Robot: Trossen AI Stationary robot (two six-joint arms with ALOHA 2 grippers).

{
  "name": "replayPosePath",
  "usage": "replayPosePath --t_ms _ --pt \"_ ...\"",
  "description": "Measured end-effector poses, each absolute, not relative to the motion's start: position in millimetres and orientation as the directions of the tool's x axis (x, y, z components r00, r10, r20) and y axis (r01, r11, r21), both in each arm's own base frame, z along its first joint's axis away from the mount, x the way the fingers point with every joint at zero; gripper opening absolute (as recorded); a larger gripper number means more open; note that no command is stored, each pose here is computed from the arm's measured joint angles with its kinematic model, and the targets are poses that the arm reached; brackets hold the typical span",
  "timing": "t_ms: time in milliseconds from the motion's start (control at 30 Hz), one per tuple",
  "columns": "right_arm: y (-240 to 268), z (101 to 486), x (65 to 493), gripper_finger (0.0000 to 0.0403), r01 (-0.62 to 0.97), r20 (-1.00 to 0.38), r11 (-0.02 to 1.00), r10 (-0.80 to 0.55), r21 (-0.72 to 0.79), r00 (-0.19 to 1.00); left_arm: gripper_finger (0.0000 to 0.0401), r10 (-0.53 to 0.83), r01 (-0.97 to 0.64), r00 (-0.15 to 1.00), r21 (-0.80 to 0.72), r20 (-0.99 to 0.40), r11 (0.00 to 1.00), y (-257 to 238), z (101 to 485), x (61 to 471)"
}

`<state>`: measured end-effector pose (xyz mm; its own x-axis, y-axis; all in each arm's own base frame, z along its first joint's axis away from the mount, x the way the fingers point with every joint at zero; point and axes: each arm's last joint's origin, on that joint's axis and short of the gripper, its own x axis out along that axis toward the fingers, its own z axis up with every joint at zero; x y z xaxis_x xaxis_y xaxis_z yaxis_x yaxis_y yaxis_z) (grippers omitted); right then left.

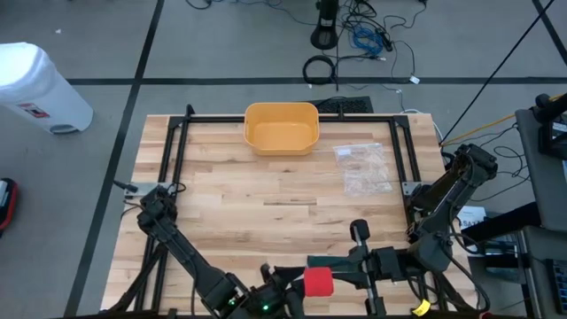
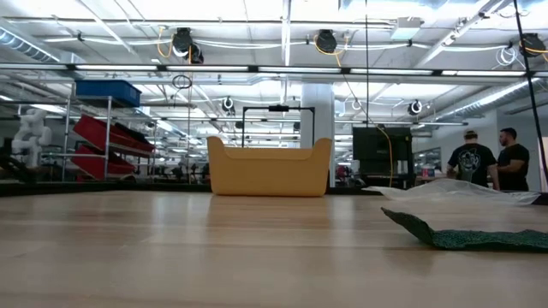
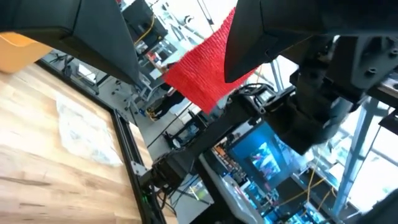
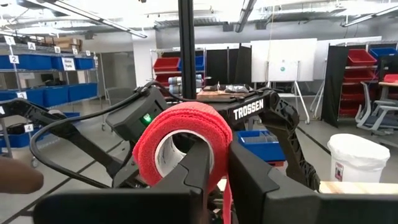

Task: Roll bandage
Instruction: Roll the red bandage

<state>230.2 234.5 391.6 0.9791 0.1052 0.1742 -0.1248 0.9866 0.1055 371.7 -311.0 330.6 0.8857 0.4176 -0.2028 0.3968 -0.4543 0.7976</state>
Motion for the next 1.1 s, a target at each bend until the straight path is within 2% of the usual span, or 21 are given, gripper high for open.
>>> replayPosePath --t_ms 367,1100 --pt "231 390 234 0.0041 -0.108 0.166 0.988 0.089 0.110 0.982 0.0242 0.412 0.412 0.887 0.759 -0.208 -0.504 -310 330 373" --pt "231 387 236 0.0041 -0.107 0.135 0.987 0.091 0.119 0.987 0.0241 0.421 0.398 0.887 0.775 -0.189 -0.491 -304 334 381"
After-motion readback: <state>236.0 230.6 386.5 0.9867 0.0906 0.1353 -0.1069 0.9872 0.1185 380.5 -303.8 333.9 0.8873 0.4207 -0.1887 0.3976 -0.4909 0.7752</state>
